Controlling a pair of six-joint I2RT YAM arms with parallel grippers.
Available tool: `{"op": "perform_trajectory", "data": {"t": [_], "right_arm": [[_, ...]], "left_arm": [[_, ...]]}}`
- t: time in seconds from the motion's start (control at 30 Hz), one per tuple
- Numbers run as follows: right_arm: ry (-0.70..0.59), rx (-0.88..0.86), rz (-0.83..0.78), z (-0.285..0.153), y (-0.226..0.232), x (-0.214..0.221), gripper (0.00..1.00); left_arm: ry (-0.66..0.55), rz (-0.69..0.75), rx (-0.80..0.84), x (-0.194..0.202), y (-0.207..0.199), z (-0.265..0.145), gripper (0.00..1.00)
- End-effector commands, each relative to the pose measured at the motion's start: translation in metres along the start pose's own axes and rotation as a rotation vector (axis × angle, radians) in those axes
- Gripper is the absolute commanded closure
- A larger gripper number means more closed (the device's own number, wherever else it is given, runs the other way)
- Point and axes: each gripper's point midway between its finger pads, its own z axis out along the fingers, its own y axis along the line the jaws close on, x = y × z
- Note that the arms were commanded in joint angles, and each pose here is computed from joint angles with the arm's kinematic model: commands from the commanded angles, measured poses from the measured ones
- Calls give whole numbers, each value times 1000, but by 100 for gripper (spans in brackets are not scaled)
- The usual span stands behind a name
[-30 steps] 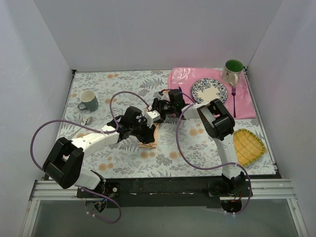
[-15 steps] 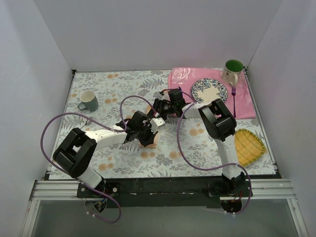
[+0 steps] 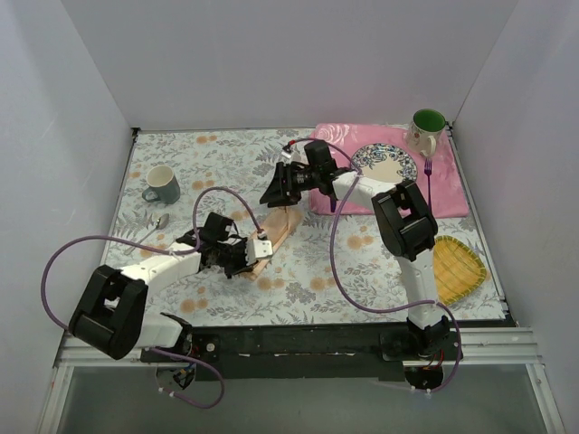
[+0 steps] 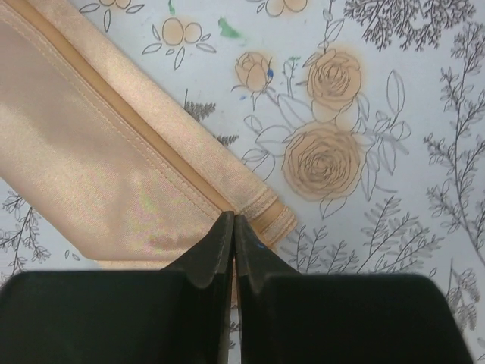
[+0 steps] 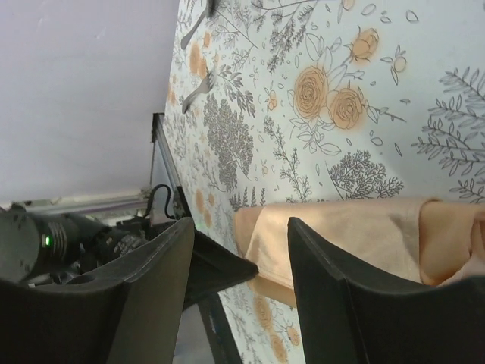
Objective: Fold the napkin into a case and place the utensils inside
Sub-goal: Smooth out the smaller rectangle-folded napkin at the center of the board, then pick up the smaller rectangle-folded napkin from the center of the board.
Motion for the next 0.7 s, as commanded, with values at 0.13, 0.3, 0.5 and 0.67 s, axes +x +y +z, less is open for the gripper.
{"op": "perform_trajectory", "data": {"t": [0.13, 0.3, 0.5, 0.67], "right_arm": [[89, 111, -228, 8, -16, 16, 40], [93, 220, -299, 13, -51, 17, 40], [123, 272, -265, 14, -77, 31, 41], [120, 272, -253, 12, -77, 35, 42]], "left_arm": [[-9, 111, 200, 36, 6, -24, 100], [-46, 159, 195, 29, 13, -29, 100], [-195, -76, -13, -33, 54, -55, 62], [-120, -217, -229, -60, 78, -50, 40]]}}
